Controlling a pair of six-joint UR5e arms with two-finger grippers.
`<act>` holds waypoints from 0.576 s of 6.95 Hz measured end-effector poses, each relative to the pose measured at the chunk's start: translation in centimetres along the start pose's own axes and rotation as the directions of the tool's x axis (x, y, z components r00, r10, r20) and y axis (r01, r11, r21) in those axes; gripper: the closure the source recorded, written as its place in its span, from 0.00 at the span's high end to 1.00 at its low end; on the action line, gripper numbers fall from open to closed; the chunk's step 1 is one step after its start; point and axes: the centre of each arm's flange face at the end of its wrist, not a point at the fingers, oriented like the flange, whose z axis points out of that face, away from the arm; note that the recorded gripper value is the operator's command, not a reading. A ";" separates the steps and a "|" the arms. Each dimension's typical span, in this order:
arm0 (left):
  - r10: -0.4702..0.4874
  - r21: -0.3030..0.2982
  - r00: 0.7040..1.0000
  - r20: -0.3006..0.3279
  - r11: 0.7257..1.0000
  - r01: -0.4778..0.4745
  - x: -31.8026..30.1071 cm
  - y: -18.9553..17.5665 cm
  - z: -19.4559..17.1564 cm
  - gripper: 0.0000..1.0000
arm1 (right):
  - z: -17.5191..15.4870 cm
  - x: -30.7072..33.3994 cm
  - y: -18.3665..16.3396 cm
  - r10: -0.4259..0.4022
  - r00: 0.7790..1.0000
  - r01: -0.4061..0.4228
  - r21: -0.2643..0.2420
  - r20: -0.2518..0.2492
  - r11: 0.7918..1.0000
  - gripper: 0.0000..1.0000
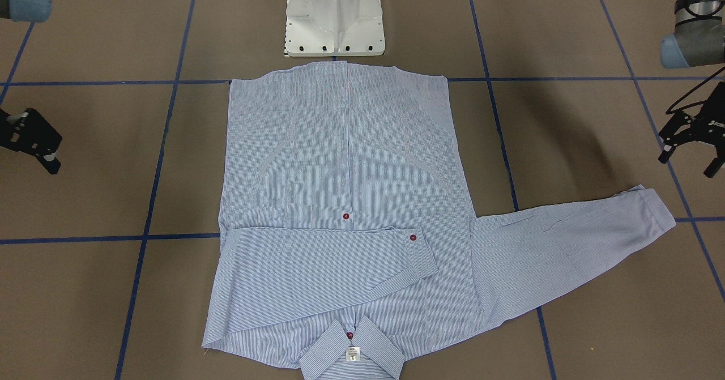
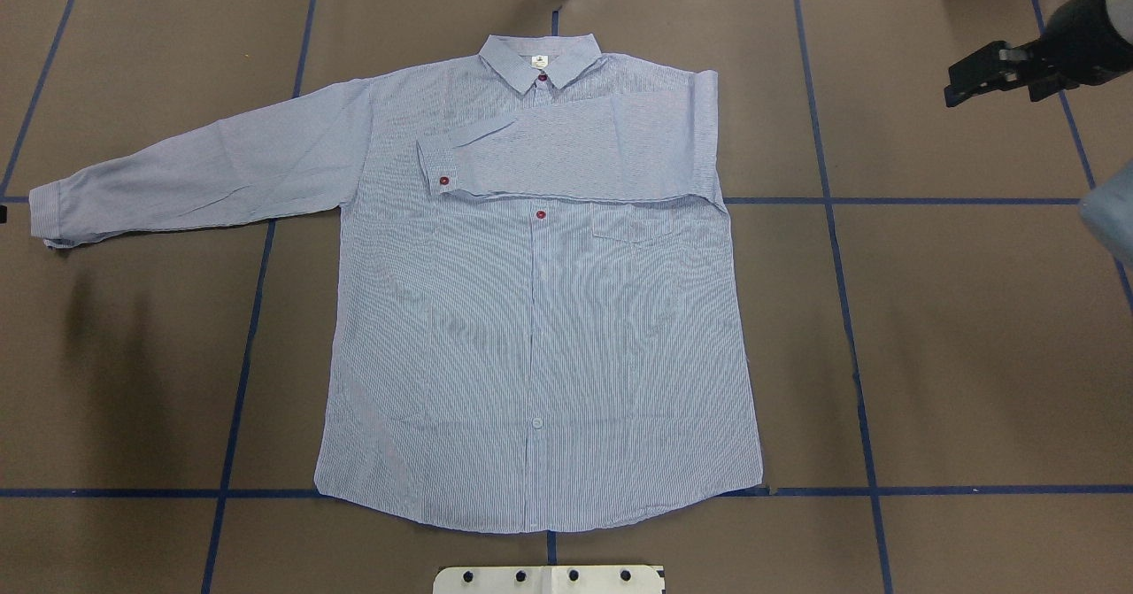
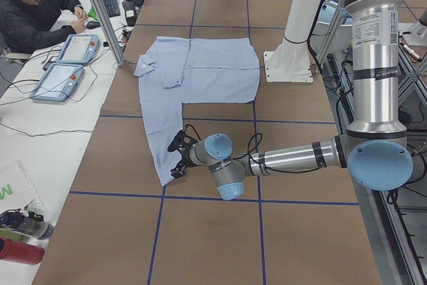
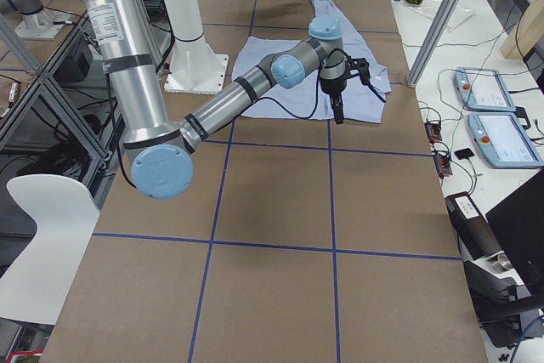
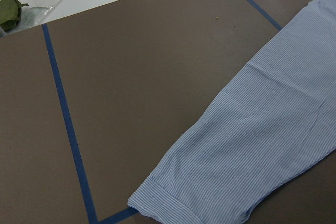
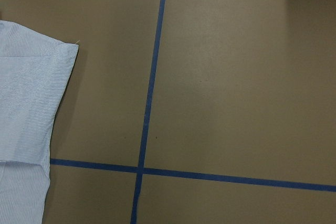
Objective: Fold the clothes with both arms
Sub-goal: 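Lay the sleeve on the chest, open the right gripper and withdraw, then move the left gripper down to the cuff of the other sleeve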
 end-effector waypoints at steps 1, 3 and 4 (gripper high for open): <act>-0.119 0.015 0.993 0.003 0.993 0.119 1.3 1.2 1.5 1.00 | -0.2 1.2 0.6 -0.008 1.000 0.008 0.006 0.010 1.000 1.00; -0.226 0.012 0.974 -0.008 0.974 0.226 2.7 2.2 3.4 1.00 | -0.3 1.9 0.9 -0.013 1.000 0.013 0.011 0.014 1.000 1.00; -0.153 0.034 0.987 -0.040 0.987 0.154 3.6 1.5 3.6 1.00 | -0.3 2.0 0.9 -0.014 1.000 0.014 0.012 0.013 1.000 1.00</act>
